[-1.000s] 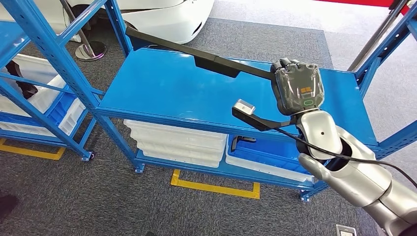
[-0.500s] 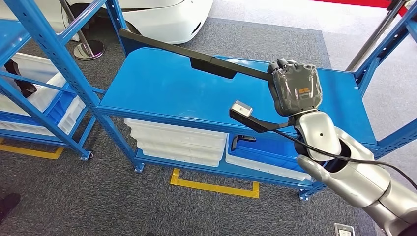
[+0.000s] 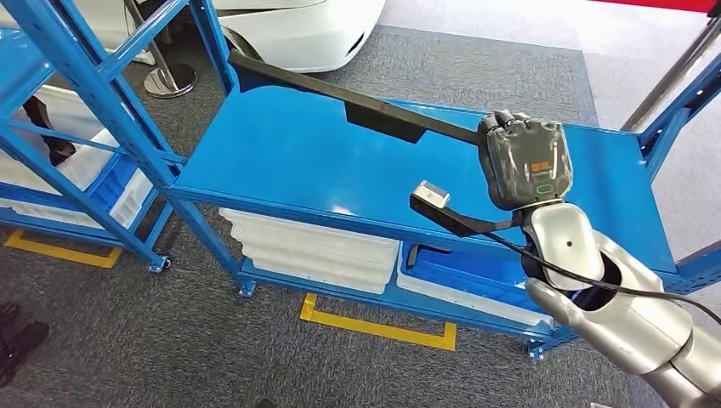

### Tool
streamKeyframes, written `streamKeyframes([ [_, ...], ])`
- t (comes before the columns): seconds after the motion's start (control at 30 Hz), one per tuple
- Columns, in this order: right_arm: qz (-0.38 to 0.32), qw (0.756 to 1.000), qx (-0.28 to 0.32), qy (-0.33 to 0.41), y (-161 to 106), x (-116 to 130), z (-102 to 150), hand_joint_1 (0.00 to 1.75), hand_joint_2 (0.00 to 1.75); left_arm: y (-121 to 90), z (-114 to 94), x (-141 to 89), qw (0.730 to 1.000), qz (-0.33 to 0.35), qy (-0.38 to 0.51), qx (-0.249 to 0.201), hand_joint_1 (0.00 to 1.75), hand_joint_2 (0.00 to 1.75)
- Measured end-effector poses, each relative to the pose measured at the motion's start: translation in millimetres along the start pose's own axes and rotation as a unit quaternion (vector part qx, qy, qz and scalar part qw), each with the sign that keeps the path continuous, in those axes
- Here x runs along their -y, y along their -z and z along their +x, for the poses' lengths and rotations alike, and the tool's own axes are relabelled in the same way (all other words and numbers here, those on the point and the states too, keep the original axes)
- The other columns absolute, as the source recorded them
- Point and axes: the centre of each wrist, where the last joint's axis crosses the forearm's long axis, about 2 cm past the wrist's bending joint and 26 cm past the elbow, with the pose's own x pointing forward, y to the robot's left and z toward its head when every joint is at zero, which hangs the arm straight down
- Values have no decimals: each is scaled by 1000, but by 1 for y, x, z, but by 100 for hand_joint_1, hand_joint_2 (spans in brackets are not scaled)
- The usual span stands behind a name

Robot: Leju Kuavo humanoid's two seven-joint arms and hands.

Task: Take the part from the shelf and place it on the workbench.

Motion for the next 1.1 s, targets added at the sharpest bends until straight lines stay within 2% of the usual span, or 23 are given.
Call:
streamKeyframes([
  [1.1,-4,1000,-8,-3,3,5,-2,175,175,1,5,1,1000,1,-2,14,0,175],
])
